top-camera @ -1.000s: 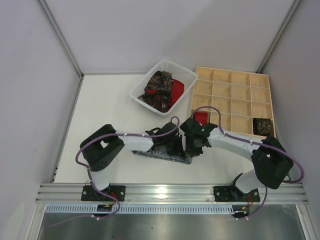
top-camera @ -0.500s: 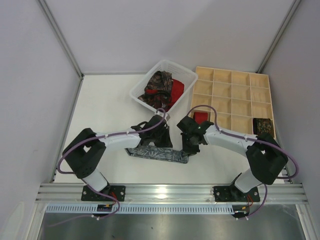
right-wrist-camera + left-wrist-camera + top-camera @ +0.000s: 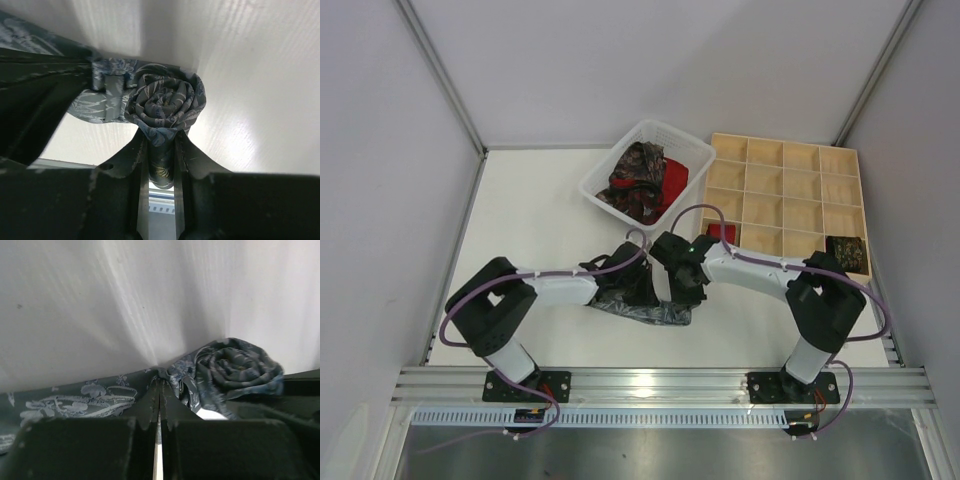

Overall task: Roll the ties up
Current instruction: Roll the tie

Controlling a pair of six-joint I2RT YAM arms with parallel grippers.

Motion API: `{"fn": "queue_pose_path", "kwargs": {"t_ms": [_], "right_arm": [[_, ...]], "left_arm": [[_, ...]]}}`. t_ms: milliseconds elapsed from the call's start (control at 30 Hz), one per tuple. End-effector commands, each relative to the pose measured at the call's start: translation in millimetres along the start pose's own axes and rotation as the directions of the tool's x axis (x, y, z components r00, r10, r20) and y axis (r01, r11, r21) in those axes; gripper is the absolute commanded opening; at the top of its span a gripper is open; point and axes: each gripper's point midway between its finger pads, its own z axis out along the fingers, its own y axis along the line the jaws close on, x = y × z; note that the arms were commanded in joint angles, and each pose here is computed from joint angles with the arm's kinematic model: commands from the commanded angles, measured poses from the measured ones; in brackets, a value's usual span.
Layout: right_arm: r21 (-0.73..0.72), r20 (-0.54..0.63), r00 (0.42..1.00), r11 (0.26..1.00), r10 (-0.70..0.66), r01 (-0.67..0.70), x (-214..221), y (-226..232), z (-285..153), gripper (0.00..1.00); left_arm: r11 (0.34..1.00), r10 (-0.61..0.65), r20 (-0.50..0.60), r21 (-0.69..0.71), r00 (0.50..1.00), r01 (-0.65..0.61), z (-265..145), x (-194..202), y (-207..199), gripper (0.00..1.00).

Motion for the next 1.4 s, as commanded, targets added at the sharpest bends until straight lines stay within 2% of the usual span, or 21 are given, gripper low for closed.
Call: {"fn": "queue_pose_path", "kwargs": {"t_ms": [0, 67, 300, 467, 600, 800, 933, 1167, 1367], "right_arm": [[0.018, -0.004, 1.0, 0.999, -0.028, 0.028, 2.2, 14.5, 9.5, 0.0], [0.005, -0.012, 1.0, 1.0, -0.02, 0.02, 2.0, 22.5, 16.8, 0.0], [-0.006, -0.023, 0.999, 0.999, -0.032, 0.032, 0.2, 39.9, 24.7, 0.0], [0.061, -0.008, 0.999, 0.997, -0.051, 0.051, -2.3, 25.6, 22.8, 0.0], [0.134, -0.008, 0.998, 0.989, -0.06, 0.061, 4.1, 1.8, 21.3, 0.0], [0.157, -0.024, 0.999, 0.986, -0.044, 0.047, 17.5, -21.3, 20.1, 0.0], [0.166, -0.037, 0.998, 0.985, -0.043, 0.048, 21.5, -25.8, 20.3, 0.0], [0.19, -0.038, 0.998, 0.98, -0.045, 0.052, 18.0, -37.0, 16.8, 0.0], [0.192, -0.033, 0.999, 0.98, -0.04, 0.045, 17.6, -43.5, 11.5, 0.0]], "left_arm": [[1.0, -0.024, -0.046, -0.003, 0.999, 0.024, 5.4, 19.4, 3.1, 0.01], [0.999, -0.028, -0.022, 0.023, 0.999, 0.029, 5.6, 15.0, -2.6, 0.01], [0.999, -0.039, -0.003, -0.013, 0.999, 0.039, -3.1, 18.7, 8.0, 0.0], [0.996, -0.024, 0.034, -0.081, 0.999, 0.027, -22.6, 10.9, 20.8, 0.02], [0.993, 0.017, 0.097, -0.12, 0.995, -0.005, -39.8, -10.7, 22.4, 0.05], [0.993, 0.006, 0.114, -0.114, 0.993, 0.007, -35.4, -16.0, 33.1, 0.04], [0.99, -0.023, 0.112, -0.136, 0.993, 0.038, -30.0, -9.3, 43.0, 0.04], [0.979, -0.06, 0.041, -0.195, 0.997, 0.067, -22.0, 27.0, 74.7, 0.04], [0.985, -0.051, 0.093, -0.161, 0.994, 0.065, -50.1, 20.7, 63.4, 0.06]]}}
